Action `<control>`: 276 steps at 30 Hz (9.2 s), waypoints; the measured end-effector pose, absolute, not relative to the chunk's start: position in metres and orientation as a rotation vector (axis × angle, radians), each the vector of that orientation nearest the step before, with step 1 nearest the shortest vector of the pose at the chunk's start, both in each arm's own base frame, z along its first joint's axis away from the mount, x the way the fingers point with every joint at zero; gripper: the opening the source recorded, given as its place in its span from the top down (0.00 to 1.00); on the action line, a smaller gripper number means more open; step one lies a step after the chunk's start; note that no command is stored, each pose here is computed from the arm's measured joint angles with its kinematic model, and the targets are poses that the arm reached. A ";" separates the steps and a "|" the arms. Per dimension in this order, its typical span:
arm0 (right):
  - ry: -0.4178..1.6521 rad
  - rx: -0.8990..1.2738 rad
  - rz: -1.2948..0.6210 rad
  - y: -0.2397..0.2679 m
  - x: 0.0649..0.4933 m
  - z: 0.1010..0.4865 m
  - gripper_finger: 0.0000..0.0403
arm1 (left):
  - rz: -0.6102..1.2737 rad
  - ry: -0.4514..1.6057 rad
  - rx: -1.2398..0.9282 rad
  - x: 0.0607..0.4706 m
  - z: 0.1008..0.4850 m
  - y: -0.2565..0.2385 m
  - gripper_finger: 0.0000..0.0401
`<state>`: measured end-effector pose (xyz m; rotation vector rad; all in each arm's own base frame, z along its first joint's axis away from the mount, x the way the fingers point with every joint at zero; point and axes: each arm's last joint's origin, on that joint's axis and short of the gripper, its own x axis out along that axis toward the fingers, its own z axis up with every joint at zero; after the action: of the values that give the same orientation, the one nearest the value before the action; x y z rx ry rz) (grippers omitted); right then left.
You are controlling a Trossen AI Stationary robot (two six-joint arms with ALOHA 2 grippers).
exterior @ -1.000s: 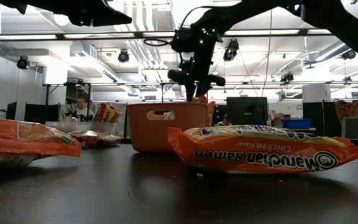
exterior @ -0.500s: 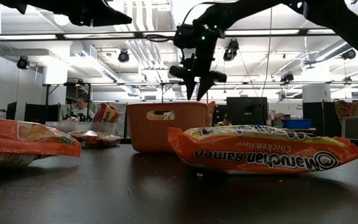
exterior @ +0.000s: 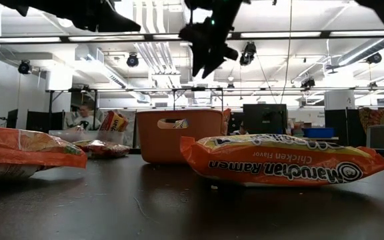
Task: Sort Maruchan noodles
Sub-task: Put the red bag into the transparent bin
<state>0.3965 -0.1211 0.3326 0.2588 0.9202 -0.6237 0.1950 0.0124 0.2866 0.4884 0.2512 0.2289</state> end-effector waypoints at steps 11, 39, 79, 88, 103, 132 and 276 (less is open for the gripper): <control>0.867 0.138 -0.456 -0.057 0.367 0.301 0.59 | 0.227 0.369 0.333 0.209 0.265 0.013 1.00; 0.267 -0.183 -0.155 -0.054 0.252 0.307 0.61 | 0.910 0.834 -0.500 0.182 0.197 0.024 0.78; 0.365 -0.163 -0.235 -0.143 0.216 0.276 0.61 | 0.542 1.248 0.126 0.229 0.134 0.040 0.54; 0.369 -0.151 -0.241 -0.145 0.216 0.274 0.61 | 0.539 1.259 0.125 0.235 0.133 0.040 0.79; 0.366 -0.131 -0.245 -0.145 0.217 0.274 0.61 | 0.230 1.228 -0.304 0.252 0.151 0.024 1.00; 0.370 -0.111 -0.247 -0.145 0.216 0.273 0.61 | 0.528 0.845 -0.338 0.185 0.204 0.021 0.61; 0.395 -0.100 -0.219 -0.144 0.216 0.270 0.61 | 1.606 1.031 0.173 0.208 0.205 0.195 1.00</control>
<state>0.2155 -0.1439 0.2702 -0.0996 0.3952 -0.2190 0.2083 0.1950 0.2054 0.1728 1.0309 1.6058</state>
